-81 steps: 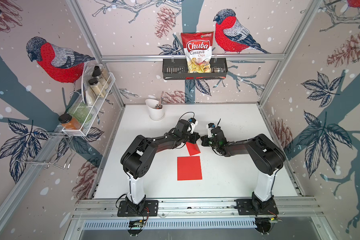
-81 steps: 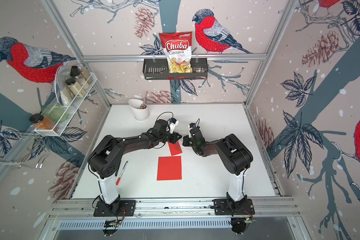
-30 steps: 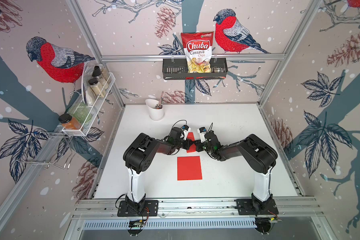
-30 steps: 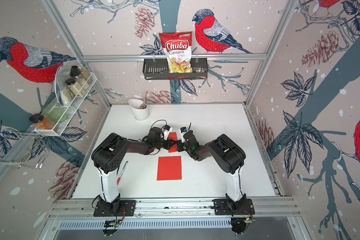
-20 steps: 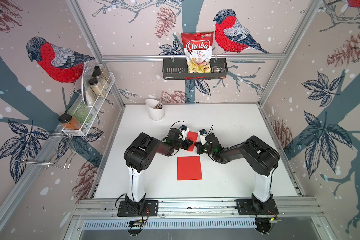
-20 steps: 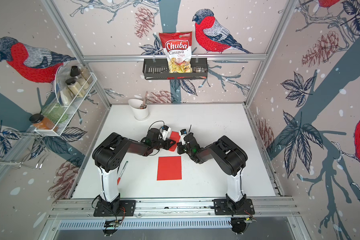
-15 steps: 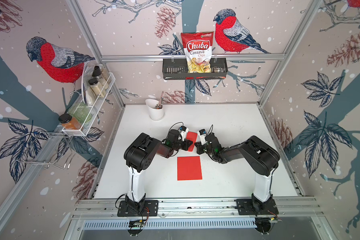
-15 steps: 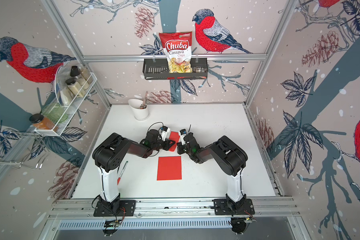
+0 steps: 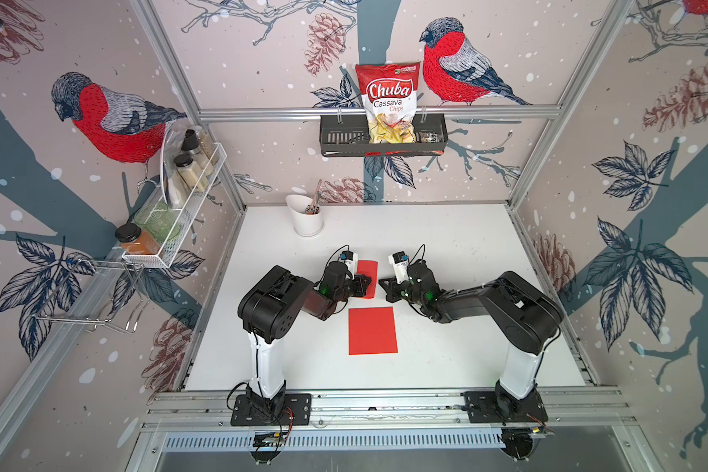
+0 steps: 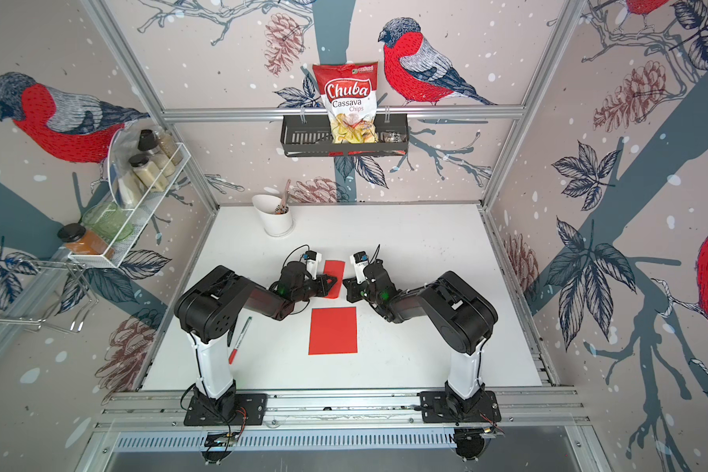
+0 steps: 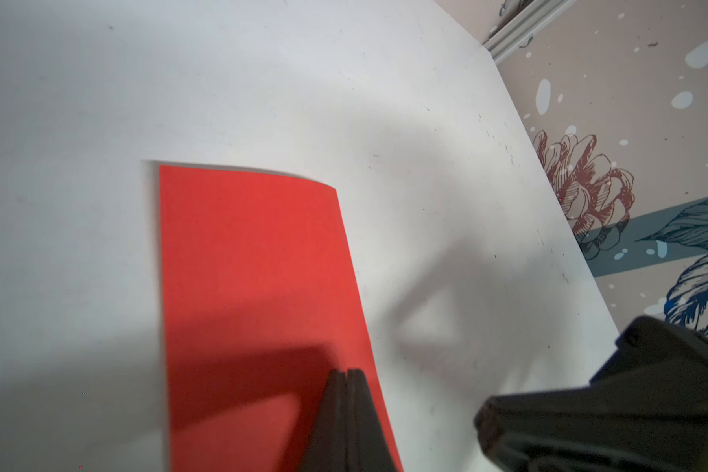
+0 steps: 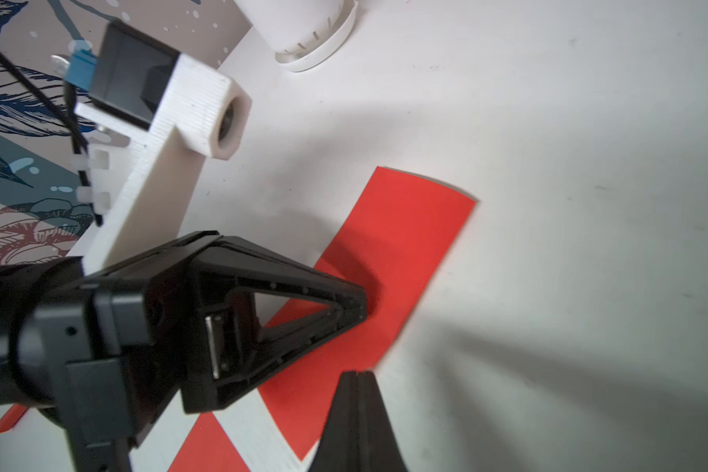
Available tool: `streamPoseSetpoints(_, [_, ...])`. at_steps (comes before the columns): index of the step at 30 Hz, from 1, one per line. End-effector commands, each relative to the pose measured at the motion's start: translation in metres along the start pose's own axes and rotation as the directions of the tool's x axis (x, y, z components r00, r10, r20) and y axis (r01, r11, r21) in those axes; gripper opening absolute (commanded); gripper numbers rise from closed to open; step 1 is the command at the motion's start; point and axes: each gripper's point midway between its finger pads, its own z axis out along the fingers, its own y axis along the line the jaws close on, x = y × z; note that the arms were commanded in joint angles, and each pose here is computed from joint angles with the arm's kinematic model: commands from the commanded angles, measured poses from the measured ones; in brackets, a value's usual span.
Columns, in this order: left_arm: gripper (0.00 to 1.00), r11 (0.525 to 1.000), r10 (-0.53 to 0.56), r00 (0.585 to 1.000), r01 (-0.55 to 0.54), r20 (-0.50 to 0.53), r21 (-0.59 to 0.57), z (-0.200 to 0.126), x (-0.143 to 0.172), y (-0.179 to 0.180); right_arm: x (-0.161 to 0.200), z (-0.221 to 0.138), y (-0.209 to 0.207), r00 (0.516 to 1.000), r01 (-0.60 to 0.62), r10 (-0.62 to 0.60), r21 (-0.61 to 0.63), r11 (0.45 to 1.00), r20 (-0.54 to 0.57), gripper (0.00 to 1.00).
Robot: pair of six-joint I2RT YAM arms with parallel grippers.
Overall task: Fold the square paper along the opposite sides
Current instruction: Smooth out the paper at the center of the board.
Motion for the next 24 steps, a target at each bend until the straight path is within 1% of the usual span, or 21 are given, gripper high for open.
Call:
streamPoseSetpoints(1, [0.00,0.973,-0.169,0.977,0.144,-0.131,-0.178,-0.005,0.043,0.039,0.005,0.010,0.009,0.999,-0.023,0.022,-0.038,0.999,-0.030,0.00])
streamPoseSetpoints(8, [0.00,0.974,-0.171,0.976,0.146,-0.136,-0.174,-0.003,0.043,0.038,0.027,0.027,0.003,0.992,-0.011,0.011,-0.006,1.000,-0.126,0.00])
streamPoseSetpoints(14, [0.00,0.973,-0.175,0.974,0.150,-0.145,-0.173,0.000,0.045,0.039,0.049,0.029,-0.005,0.975,0.071,-0.056,0.062,0.996,-0.213,0.00])
streamPoseSetpoints(19, [0.00,0.972,-0.177,0.973,0.149,-0.148,-0.184,0.000,0.047,0.043,0.064,0.024,-0.018,0.959,0.123,-0.084,0.130,0.984,-0.271,0.00])
streamPoseSetpoints(24, [0.00,0.967,-0.190,0.971,0.160,-0.145,-0.197,-0.003,0.048,0.052,0.074,0.011,-0.029,0.941,0.194,-0.126,0.195,0.961,-0.314,0.00])
